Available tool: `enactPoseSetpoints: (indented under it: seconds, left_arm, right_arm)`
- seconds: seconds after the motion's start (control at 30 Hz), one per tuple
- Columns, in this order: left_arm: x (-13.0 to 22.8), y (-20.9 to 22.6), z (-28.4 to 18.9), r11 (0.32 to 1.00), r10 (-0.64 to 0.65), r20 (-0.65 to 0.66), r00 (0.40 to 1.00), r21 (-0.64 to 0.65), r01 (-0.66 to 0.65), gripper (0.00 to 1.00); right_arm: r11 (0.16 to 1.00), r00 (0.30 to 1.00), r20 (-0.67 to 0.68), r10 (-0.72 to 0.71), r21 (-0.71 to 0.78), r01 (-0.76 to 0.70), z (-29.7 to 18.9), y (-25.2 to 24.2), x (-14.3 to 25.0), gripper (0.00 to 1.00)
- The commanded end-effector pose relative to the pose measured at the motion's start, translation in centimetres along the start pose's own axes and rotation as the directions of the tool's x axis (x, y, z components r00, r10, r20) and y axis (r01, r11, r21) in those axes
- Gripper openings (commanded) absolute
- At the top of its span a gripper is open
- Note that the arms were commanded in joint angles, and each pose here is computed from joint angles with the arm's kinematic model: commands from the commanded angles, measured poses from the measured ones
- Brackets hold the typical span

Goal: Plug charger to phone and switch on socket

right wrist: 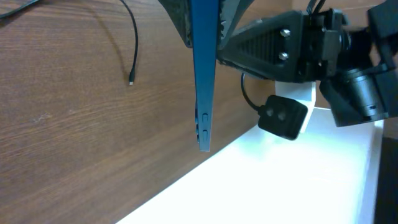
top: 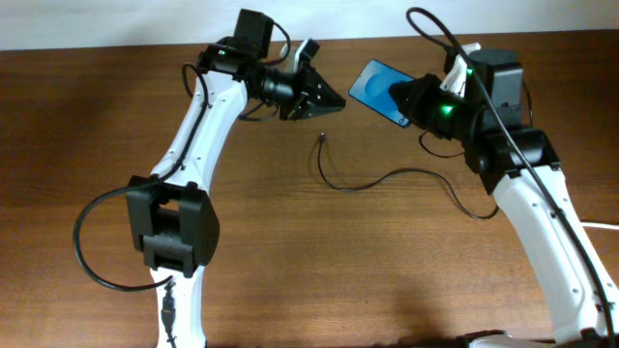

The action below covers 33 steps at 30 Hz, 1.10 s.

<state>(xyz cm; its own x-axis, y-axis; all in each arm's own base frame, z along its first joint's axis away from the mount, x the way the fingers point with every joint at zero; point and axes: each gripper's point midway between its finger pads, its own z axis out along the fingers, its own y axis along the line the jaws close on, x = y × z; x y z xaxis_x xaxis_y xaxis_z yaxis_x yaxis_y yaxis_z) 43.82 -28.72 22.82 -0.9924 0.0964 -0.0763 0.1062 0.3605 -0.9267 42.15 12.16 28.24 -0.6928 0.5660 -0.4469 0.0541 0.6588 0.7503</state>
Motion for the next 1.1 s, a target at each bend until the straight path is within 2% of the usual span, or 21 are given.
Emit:
enactPoseSetpoints:
  seconds: [0.0, 0.13, 0.23, 0.3, 0.43, 0.53, 0.6, 0.8, 0.97, 1.07]
  left_arm:
    - [0.5, -3.3, -2.5, 0.977, 0.045, -0.042, 0.998, 0.213, -0.035, 0.19]
    - [0.2, -3.0, -3.1, 0.977, 0.041, -0.030, 0.999, 0.210, -0.034, 0.21]
    - [0.1, -2.9, -3.0, 0.979, 0.041, -0.027, 0.999, 0.200, -0.035, 0.24]
    - [-0.2, -2.1, -2.8, 0.987, 0.037, -0.008, 0.999, 0.158, -0.035, 0.24]
    - [-1.3, 0.2, -2.6, 0.999, 0.033, 0.052, 0.998, 0.018, -0.034, 0.29]
    - [-1.9, 0.6, -2.6, 0.998, 0.057, 0.074, 0.996, -0.013, -0.056, 0.30]
    - [-2.2, 0.5, -2.6, 0.998, 0.069, 0.083, 0.994, -0.010, -0.069, 0.29]
    - [-3.6, 0.1, -2.8, 0.999, 0.036, 0.129, 0.991, -0.008, -0.035, 0.27]
    - [-4.1, -0.2, -2.8, 0.992, -0.129, 0.144, 0.981, 0.023, 0.127, 0.29]
    - [-4.0, -0.3, -2.8, 0.983, -0.185, 0.138, 0.973, 0.038, 0.181, 0.33]
  right_arm:
    - [1.000, 0.997, 0.079, -0.004, -0.024, 0.006, -3.3, 1.1, -1.2, 0.04]
    - [0.991, 0.977, 0.170, 0.131, -0.021, -0.130, -5.5, -3.8, -1.2, 0.04]
    - [0.934, 0.929, 0.217, 0.299, -0.267, -0.238, -4.0, -5.1, -0.5, 0.04]
    - [0.878, 0.875, 0.227, 0.428, -0.336, -0.342, -2.0, -6.1, 0.1, 0.04]
    - [0.782, 0.817, 0.120, 0.564, -0.395, -0.482, 2.6, -4.8, 1.9, 0.04]
    - [0.656, 0.703, 0.060, 0.709, -0.422, -0.626, 4.6, -4.8, 2.1, 0.04]
    - [0.633, 0.688, 0.044, 0.724, -0.439, -0.638, 4.9, -4.0, 2.0, 0.04]
    - [0.616, 0.704, 0.038, 0.709, -0.519, -0.593, 4.6, 1.1, 0.6, 0.04]
    - [0.606, 0.712, 0.030, 0.702, -0.550, -0.574, 4.3, 2.9, -0.1, 0.04]
    - [0.619, 0.693, 0.052, 0.719, -0.503, -0.604, 5.0, 1.6, 0.2, 0.04]
